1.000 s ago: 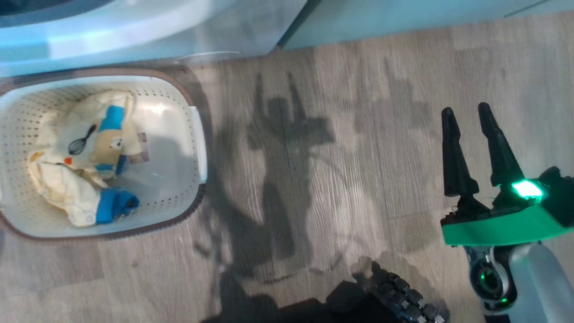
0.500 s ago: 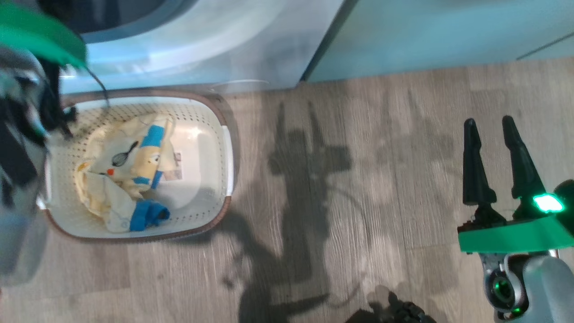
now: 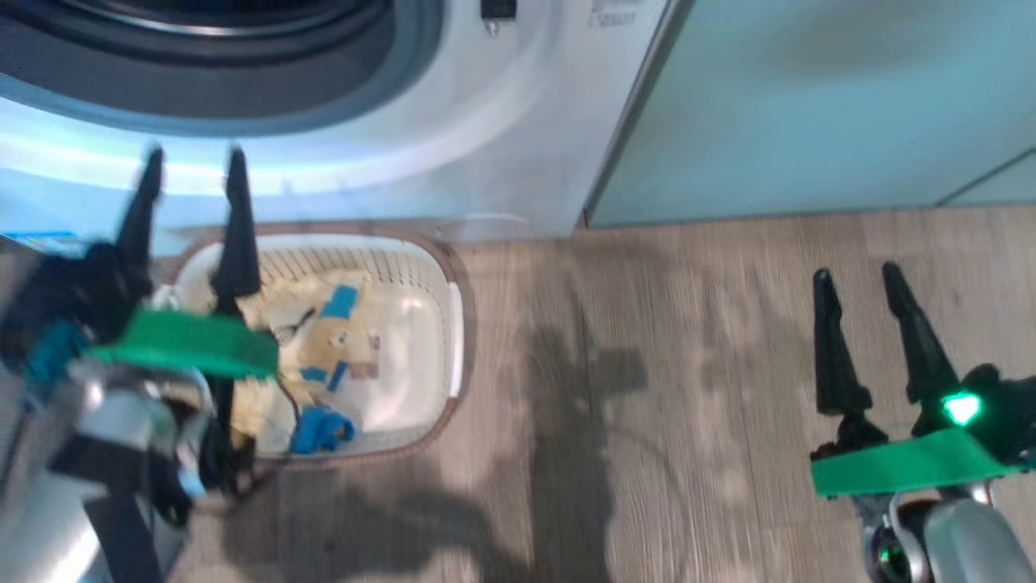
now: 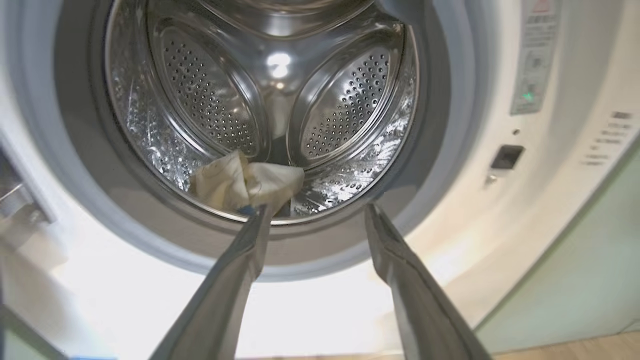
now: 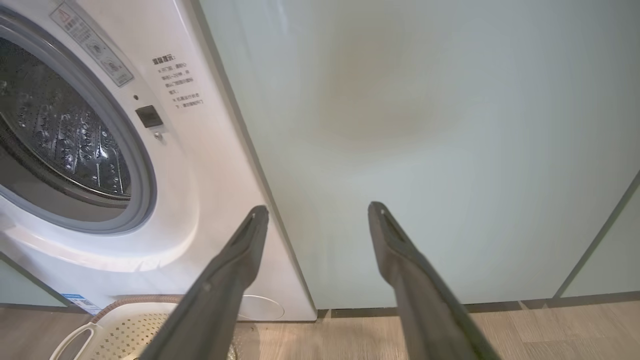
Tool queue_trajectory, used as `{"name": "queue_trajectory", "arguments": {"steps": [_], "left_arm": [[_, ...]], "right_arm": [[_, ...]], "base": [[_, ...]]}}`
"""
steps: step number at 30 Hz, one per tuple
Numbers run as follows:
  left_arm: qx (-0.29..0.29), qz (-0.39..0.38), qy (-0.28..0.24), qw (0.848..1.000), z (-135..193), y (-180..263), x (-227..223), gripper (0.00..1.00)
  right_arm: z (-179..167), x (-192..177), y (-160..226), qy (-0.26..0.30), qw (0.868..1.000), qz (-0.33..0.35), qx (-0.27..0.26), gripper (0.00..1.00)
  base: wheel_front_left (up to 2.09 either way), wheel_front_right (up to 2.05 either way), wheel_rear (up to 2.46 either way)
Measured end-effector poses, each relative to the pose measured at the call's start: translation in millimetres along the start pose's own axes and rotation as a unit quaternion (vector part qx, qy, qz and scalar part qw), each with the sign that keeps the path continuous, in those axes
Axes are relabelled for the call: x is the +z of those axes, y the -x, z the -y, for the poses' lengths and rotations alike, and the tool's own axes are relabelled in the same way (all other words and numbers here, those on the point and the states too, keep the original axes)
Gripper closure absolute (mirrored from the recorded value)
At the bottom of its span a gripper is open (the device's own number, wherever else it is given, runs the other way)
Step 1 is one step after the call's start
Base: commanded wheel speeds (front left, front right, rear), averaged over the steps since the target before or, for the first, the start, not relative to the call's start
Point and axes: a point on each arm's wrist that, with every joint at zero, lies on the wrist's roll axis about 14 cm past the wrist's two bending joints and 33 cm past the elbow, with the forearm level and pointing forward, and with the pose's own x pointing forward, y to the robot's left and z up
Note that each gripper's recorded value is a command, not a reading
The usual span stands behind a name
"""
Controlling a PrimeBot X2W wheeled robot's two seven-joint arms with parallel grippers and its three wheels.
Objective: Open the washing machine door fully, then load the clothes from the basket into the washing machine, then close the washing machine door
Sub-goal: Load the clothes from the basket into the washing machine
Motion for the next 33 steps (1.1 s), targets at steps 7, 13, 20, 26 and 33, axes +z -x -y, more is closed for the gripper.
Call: {"name": "queue_trajectory", "arguments": {"steps": [7,13,20,26,33], "left_arm": [[0.016,-0.013,-0.002,1.0,0,55,14,0.0],[0.036,-0.023,-0.005,0.999,-8,98,19,0.0],[0.056,-0.021,-0.005,0.998,-15,131,26,0.0],[0.069,-0.021,-0.005,0.997,-20,150,28,0.0],[0.073,-0.025,-0.001,0.997,-19,160,27,0.0]], "right_arm": [[-16,10,20,0.002,1.0,0.009,0.019,0.0],[-24,16,39,0.007,0.999,0.014,0.028,0.0],[-28,21,55,0.008,0.999,0.023,0.033,0.0],[-34,20,68,0.005,0.999,0.021,0.041,0.0],[-37,21,77,0.003,0.999,0.023,0.043,0.0]], "base": [[0.0,0.0,0.0],[0.0,0.0,0.0],[0.0,0.0,0.0],[0.0,0.0,0.0],[0.0,0.0,0.0]]}}
